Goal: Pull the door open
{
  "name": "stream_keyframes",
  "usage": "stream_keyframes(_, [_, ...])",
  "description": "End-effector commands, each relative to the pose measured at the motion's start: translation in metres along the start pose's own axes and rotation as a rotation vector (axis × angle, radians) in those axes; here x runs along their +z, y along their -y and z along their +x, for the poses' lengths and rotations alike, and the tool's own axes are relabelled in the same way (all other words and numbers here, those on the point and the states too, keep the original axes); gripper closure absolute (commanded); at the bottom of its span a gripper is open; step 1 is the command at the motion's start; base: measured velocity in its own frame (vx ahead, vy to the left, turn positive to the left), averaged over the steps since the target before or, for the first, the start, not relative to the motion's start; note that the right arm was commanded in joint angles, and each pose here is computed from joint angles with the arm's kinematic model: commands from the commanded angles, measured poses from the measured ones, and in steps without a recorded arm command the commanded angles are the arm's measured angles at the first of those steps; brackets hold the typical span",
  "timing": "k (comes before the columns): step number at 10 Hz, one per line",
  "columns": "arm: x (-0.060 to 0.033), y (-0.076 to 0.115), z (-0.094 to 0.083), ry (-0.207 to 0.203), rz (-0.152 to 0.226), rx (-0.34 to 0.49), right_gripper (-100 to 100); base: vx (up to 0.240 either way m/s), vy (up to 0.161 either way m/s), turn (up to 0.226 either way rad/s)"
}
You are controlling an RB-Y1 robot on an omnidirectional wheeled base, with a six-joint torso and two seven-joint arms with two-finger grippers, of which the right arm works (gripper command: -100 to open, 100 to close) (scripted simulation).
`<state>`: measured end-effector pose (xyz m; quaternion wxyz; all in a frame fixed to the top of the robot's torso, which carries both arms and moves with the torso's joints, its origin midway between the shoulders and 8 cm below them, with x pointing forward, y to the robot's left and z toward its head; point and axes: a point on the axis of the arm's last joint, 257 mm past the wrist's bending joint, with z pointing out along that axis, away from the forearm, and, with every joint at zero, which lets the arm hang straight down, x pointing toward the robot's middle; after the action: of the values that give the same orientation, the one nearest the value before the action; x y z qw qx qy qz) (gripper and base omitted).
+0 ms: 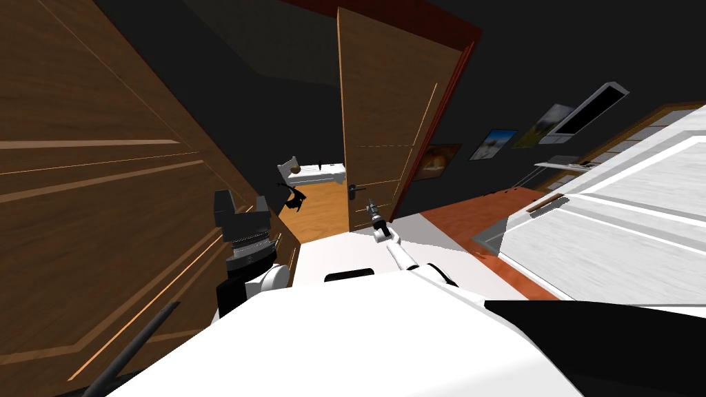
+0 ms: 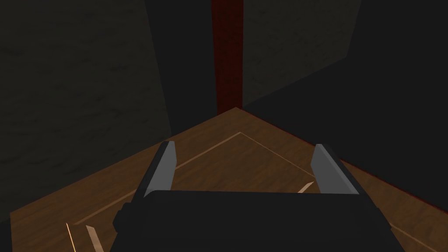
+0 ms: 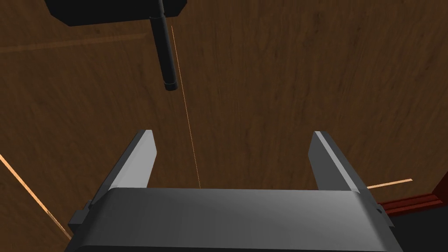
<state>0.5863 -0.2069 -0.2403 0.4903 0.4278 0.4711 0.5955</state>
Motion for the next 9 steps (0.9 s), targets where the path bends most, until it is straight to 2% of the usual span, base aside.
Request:
stream_keyframes(1, [0.0053, 0.009, -0.001, -0.004, 0.026, -0.005, -100, 0.105, 0.026, 0.029])
stream_keyframes(2, [0.003, 0.014, -0.002, -0.001, 0.039, -0.006, -100, 0.066, 0.014, 0.008])
stream_keyframes(4, [0.0114, 0.021, -0.004, -0.005, 0.062, -0.013, -100, 0.065, 0.008, 0.022])
stream_keyframes(5, [0.0096, 0.025, -0.005, -0.003, 0.072, -0.014, -100, 0.064, 0.0, 0.01])
stream_keyframes(6, [0.0138, 0.027, -0.005, -0.005, 0.078, -0.017, -100, 0.051, 0.003, 0.01])
stream_keyframes(7, [0.0123, 0.03, -0.006, -0.003, 0.086, -0.017, -100, 0.04, 0.003, 0.008])
stream_keyframes(9, [0.0184, 0.036, -0.009, -0.004, 0.109, -0.024, -100, 0.068, 0.008, 0.021])
